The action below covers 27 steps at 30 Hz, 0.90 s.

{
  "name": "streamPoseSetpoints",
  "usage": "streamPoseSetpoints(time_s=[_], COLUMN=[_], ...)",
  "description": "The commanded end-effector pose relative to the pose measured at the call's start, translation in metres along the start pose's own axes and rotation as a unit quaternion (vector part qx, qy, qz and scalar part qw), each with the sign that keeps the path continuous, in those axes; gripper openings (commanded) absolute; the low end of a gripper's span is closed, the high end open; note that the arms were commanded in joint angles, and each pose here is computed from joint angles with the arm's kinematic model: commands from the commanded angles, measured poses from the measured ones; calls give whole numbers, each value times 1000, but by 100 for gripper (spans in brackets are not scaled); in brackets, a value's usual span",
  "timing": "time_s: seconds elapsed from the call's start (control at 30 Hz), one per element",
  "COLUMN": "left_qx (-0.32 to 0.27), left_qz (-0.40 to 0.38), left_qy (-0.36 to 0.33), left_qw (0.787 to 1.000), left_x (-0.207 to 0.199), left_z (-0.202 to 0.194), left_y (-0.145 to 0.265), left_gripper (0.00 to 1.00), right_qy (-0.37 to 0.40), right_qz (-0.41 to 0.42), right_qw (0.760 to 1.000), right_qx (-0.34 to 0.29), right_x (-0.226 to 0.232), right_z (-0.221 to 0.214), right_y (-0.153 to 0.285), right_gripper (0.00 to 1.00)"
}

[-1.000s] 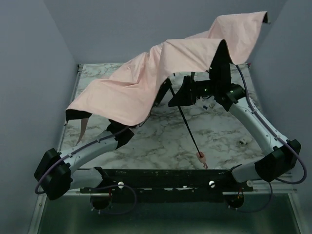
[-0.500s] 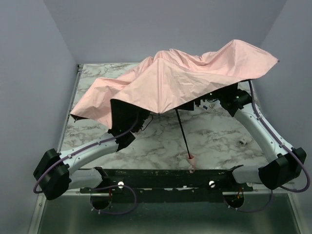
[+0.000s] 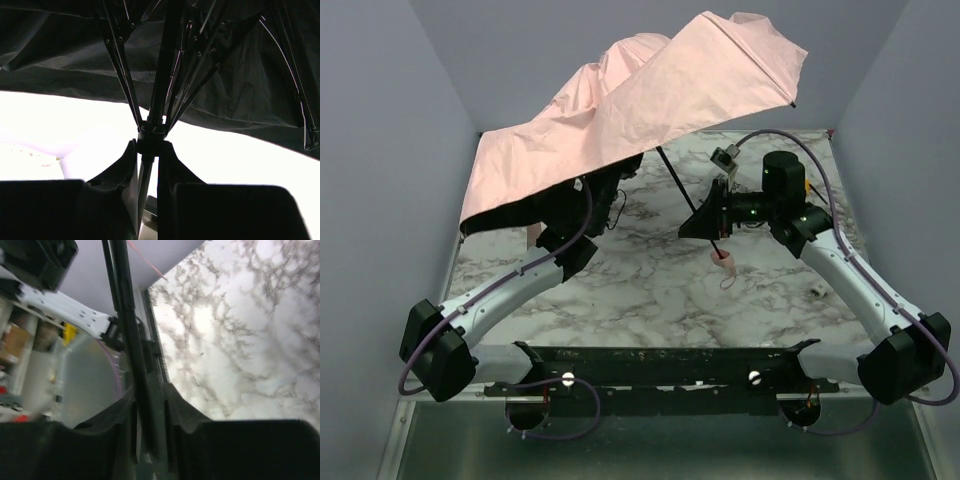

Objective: Put away the umbrella

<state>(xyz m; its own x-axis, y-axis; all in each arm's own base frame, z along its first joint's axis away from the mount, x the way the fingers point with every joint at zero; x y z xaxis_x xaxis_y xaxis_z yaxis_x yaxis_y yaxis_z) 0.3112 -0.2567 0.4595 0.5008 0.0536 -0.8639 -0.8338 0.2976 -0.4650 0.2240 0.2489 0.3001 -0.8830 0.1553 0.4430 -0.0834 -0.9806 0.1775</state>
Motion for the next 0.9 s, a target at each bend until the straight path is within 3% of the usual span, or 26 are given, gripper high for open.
streamPoseSetpoints(time_s=[0.0,0.03,0.23,0.4,0.87], left_qx=[-16,-7,165,241,212], left_qz=[-39,-42,-47,-22,34], left_qy=[1,2,30,51,108], left_qw=[999,999,985,969,971], left_x=[-24,-24,-21,0,47], left_z=[9,7,-52,-96,-148], left_y=[-7,-6,23,72,109], left_gripper=[0,0,0,0,0], right_qy=[32,35,61,60,49], right_qz=[1,-6,-54,-58,-43], right_qw=[999,999,997,996,997], right_qx=[-20,-22,-19,-34,-45], right_x=[4,3,-20,-37,-35], right_z=[19,21,60,87,84], right_y=[1,2,-4,-16,-17], right_gripper=[8,1,0,0,0])
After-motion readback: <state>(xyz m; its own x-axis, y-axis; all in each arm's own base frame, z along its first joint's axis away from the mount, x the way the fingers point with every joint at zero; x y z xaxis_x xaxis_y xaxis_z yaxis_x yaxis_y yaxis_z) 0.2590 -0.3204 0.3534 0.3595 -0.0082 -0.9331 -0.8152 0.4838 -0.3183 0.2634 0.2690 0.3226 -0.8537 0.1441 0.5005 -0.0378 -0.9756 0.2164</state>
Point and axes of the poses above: each gripper's point midway between its finger pads, its own y axis back along the fingers, its own x axis along the line the jaws close on, z = x × y, the point moved 2 cm from there along y, back along the fingers, and after that the axes turned 8 degrees about y, right-handed, at the moved point
